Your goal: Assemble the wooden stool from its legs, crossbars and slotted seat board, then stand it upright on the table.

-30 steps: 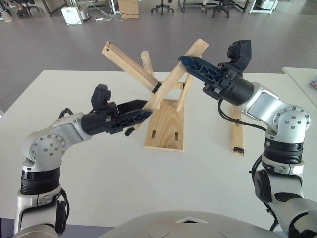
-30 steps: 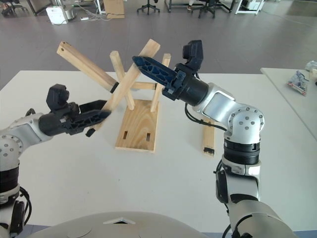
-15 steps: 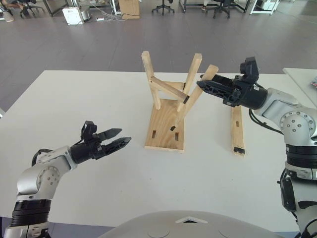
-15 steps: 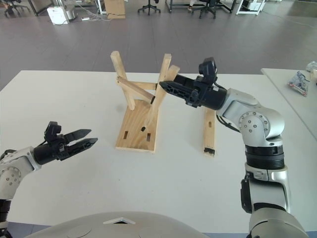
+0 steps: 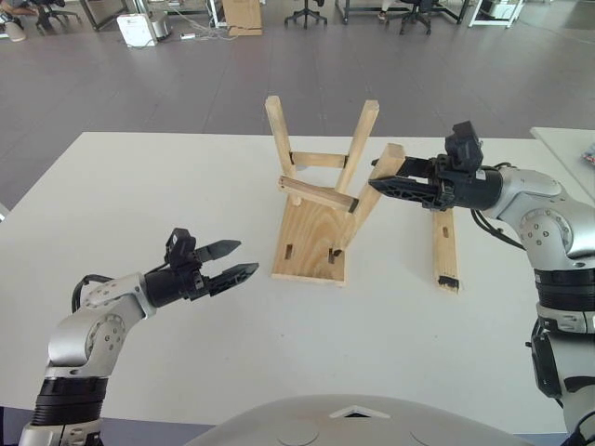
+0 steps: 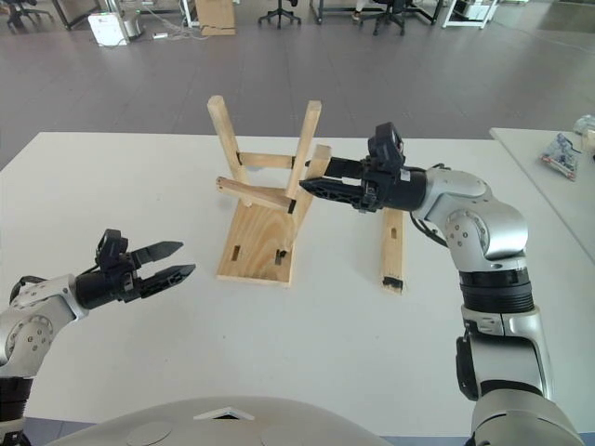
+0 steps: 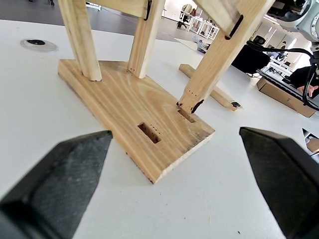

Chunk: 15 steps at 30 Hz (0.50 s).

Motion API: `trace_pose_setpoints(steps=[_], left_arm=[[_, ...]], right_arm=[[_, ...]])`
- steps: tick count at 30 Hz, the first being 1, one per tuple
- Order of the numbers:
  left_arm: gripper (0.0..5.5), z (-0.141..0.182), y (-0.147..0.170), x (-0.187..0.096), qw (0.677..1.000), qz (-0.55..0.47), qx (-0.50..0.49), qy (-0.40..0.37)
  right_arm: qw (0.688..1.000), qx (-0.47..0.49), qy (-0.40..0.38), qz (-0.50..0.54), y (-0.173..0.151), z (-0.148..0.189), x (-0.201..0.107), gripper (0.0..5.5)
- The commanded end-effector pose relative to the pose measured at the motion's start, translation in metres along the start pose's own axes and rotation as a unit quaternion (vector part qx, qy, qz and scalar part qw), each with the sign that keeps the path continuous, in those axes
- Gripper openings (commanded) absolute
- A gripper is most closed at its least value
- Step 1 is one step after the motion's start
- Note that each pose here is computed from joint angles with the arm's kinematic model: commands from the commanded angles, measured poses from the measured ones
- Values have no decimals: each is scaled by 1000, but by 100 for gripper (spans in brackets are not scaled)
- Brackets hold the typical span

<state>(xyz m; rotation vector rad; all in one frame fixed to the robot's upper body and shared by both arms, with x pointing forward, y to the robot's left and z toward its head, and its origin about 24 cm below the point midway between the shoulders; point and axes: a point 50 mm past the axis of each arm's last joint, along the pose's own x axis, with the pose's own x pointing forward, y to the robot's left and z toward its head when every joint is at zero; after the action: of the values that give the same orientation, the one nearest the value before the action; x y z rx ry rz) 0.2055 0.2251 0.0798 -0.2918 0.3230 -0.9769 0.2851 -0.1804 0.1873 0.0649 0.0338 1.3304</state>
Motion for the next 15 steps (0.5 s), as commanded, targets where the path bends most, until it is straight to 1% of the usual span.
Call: trace_pose_setpoints(steps=[1,5,15], left_arm=[[471,3,-1,0,1000,-7,6,7],[471,3,-2,0,1000,-9,6,9],[471,5,-1,2,1000,-12,9,13]], right_arm=[[1000,-15,-11,23,2,8,8,205],[999,-12,-9,29,4,7,6,205],[1000,-5,11,17,-2,-3,0,205]])
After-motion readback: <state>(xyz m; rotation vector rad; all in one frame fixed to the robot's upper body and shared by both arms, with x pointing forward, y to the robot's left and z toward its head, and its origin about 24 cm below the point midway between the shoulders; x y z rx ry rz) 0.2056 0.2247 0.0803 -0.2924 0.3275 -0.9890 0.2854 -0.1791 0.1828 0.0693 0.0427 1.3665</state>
